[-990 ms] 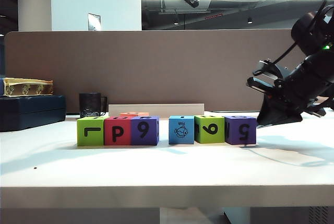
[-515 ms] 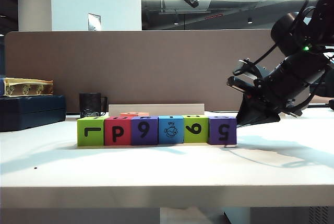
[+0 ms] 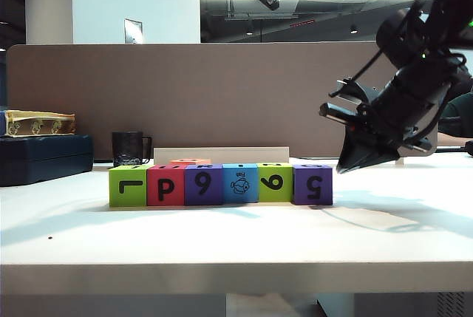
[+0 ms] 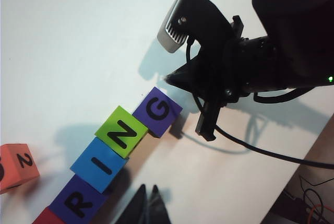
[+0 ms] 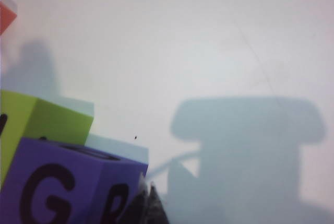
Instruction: Select the appropriate blocks from the scattered letter blocks on the table and arrange them in a row to spell out "TURING".
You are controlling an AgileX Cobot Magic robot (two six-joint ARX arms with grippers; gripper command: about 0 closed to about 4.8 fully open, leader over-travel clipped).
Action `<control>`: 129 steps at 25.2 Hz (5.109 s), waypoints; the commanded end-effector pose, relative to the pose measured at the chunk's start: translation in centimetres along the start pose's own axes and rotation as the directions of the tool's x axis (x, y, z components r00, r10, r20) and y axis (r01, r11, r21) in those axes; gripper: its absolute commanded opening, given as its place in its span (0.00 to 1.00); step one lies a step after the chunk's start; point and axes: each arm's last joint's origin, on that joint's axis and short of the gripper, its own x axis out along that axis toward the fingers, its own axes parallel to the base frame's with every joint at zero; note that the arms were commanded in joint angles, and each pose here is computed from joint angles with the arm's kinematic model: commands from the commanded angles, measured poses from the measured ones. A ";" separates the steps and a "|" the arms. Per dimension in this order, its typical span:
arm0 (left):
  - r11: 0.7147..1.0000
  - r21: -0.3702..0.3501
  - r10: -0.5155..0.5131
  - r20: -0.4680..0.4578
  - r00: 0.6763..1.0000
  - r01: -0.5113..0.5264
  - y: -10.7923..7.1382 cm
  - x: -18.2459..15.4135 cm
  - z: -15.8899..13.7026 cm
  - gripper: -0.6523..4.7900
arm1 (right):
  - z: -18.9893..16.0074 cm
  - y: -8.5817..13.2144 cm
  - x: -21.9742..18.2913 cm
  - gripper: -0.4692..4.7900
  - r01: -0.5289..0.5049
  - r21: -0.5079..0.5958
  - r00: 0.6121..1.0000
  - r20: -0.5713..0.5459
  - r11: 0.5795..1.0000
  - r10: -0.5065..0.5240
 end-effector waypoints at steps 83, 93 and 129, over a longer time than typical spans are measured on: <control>0.959 -0.171 0.223 -0.027 0.974 -0.225 6.8 -2.2 -1.6 0.11 | 3.6 7.1 -8.4 0.09 -0.295 -0.056 0.950 -0.122 0.954 0.286; 0.922 -0.281 0.265 -0.043 0.963 -0.267 9.4 -3.0 -2.5 0.11 | 4.1 8.3 -13.8 0.09 -0.298 -0.099 0.954 -0.047 0.949 0.295; 0.905 -0.258 0.326 -0.093 0.941 -0.339 4.5 -8.2 -11.8 0.11 | 3.1 8.8 -18.9 0.09 -0.152 -0.153 0.988 -0.013 0.976 0.152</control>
